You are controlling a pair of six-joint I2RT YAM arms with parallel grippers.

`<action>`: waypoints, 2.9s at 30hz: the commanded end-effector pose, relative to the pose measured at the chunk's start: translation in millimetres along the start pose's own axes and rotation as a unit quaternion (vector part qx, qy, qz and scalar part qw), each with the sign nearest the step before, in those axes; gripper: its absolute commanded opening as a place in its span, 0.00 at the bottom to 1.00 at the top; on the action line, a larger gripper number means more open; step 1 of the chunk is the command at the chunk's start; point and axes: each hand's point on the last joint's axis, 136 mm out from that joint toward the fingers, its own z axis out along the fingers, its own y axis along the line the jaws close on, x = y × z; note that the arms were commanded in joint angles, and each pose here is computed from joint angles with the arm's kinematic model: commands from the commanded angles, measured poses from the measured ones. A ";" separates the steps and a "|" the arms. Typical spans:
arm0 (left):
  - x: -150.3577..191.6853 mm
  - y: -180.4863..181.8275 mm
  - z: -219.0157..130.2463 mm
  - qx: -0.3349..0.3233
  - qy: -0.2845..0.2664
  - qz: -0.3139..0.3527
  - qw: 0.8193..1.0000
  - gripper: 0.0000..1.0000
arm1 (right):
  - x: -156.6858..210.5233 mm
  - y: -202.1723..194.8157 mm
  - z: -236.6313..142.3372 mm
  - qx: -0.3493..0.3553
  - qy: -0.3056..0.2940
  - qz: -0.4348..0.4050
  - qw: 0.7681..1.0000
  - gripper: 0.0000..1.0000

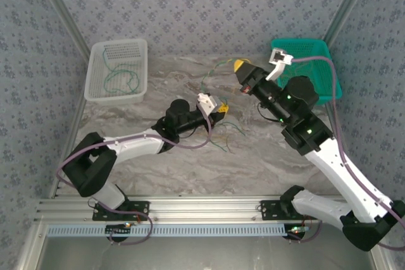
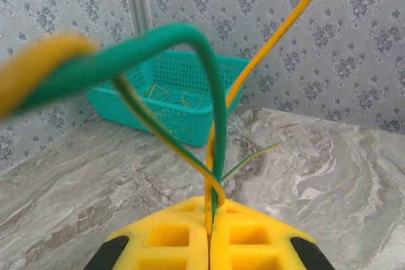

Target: Untangle the cables

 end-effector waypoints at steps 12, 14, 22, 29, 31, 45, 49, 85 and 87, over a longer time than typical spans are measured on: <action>-17.1 -2.8 -73.3 -0.038 0.008 0.026 0.999 0.00 | -51.5 -133.8 -89.7 0.310 -0.067 -0.125 0.940 0.00; -15.2 1.7 -83.0 -0.050 0.010 0.027 0.998 0.00 | -53.3 -147.9 -98.5 0.340 -0.070 -0.131 0.929 0.00; -0.2 23.6 -114.7 -0.101 0.028 0.011 0.994 0.00 | -52.7 -196.1 -117.2 0.413 -0.067 -0.118 0.900 0.00; 12.3 27.3 -123.7 -0.113 0.042 0.004 0.993 0.00 | -43.6 -206.4 -101.1 0.394 -0.040 -0.111 0.912 0.00; 11.5 28.9 -125.2 -0.119 0.037 -0.001 0.992 0.00 | -36.7 -215.0 -96.6 0.401 -0.023 -0.108 0.909 0.00; 32.3 29.9 -117.4 -0.108 0.052 -0.027 0.992 0.35 | 32.2 -203.9 -34.7 0.269 0.077 -0.115 0.953 0.00; 29.9 29.6 -119.4 -0.110 0.048 -0.025 0.992 0.34 | 36.8 -192.3 -31.6 0.239 0.080 -0.104 0.962 0.00; -21.5 26.5 -116.7 -0.092 -0.008 -0.011 0.996 0.70 | 143.1 -22.3 -30.5 -0.248 0.327 -0.289 0.865 0.00; -25.5 24.7 -119.7 -0.091 -0.014 -0.009 0.996 0.70 | 146.1 -15.2 -30.8 -0.269 0.338 -0.287 0.855 0.00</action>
